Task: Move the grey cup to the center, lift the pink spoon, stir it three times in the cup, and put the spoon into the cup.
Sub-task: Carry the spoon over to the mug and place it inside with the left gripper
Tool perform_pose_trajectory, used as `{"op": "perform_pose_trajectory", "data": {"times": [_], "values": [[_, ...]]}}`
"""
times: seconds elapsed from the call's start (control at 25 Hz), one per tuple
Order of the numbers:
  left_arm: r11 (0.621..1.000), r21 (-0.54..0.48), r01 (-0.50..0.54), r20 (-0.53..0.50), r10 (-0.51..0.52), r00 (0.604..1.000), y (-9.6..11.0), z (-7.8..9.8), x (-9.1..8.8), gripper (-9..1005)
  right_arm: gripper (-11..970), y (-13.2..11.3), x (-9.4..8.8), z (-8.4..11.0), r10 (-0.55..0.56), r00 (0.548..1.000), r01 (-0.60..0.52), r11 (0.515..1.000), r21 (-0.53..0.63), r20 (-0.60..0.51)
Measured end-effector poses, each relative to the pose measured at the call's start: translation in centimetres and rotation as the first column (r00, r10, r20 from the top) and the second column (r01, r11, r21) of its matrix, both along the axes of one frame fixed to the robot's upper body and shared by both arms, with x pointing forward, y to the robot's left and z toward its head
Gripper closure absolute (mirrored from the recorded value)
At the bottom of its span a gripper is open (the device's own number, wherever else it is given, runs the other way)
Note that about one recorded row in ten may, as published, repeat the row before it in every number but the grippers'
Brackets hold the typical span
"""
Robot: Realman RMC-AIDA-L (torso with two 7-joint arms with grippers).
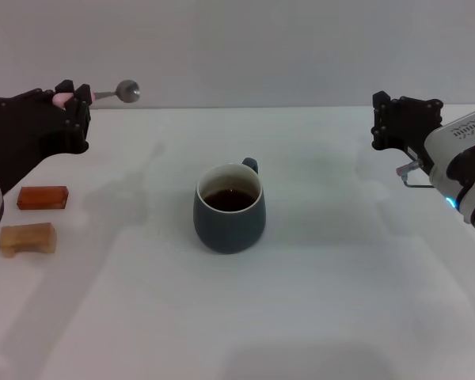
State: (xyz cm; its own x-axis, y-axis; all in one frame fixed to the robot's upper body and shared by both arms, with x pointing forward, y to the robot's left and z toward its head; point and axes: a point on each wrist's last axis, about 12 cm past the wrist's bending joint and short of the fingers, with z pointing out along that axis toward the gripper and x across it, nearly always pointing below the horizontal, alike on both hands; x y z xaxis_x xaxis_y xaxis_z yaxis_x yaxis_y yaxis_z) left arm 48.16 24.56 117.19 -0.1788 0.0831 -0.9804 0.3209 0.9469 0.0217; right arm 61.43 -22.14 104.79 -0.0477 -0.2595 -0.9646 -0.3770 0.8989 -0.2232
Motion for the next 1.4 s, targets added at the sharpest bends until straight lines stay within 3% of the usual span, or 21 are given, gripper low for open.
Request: {"op": "perform_pose_trajectory", "data": {"times": [0.24, 0.32, 0.52, 0.96, 1.04, 1.4], "values": [[0.999, 0.031, 0.008, -0.023, -0.007, 1.000, -0.1, 0.4, 0.3, 850, 960, -0.1, -0.1, -0.1, -0.003, 1.000, 0.003, 1.000, 0.000, -0.002], [0.991, 0.122, 0.054, -0.105, -0.041, 0.994, -1.2, 1.3, 1.4, 850, 960, -0.2, -0.1, -0.1, -0.007, 1.000, 0.007, 1.000, 0.003, -0.001], [0.980, 0.173, 0.098, -0.146, -0.073, 0.987, -1.9, 2.0, 1.8, 850, 960, -0.2, -0.1, -0.1, -0.011, 1.000, 0.011, 1.000, 0.005, -0.002], [0.954, 0.172, 0.246, -0.197, -0.211, 0.957, -2.4, 3.9, 2.0, 850, 960, -0.2, -0.1, -0.1, -0.011, 1.000, 0.011, 1.000, 0.004, -0.005], [0.936, 0.180, 0.303, -0.244, -0.255, 0.935, -2.5, 4.3, 2.3, 850, 960, -0.2, -0.1, -0.1, -0.009, 1.000, 0.009, 1.000, 0.004, -0.005], [0.900, 0.214, 0.378, -0.303, -0.307, 0.902, -3.2, 4.7, 2.7, 849, 960, -0.1, -0.2, -0.2, -0.006, 1.000, 0.006, 1.000, 0.003, -0.006]]}}
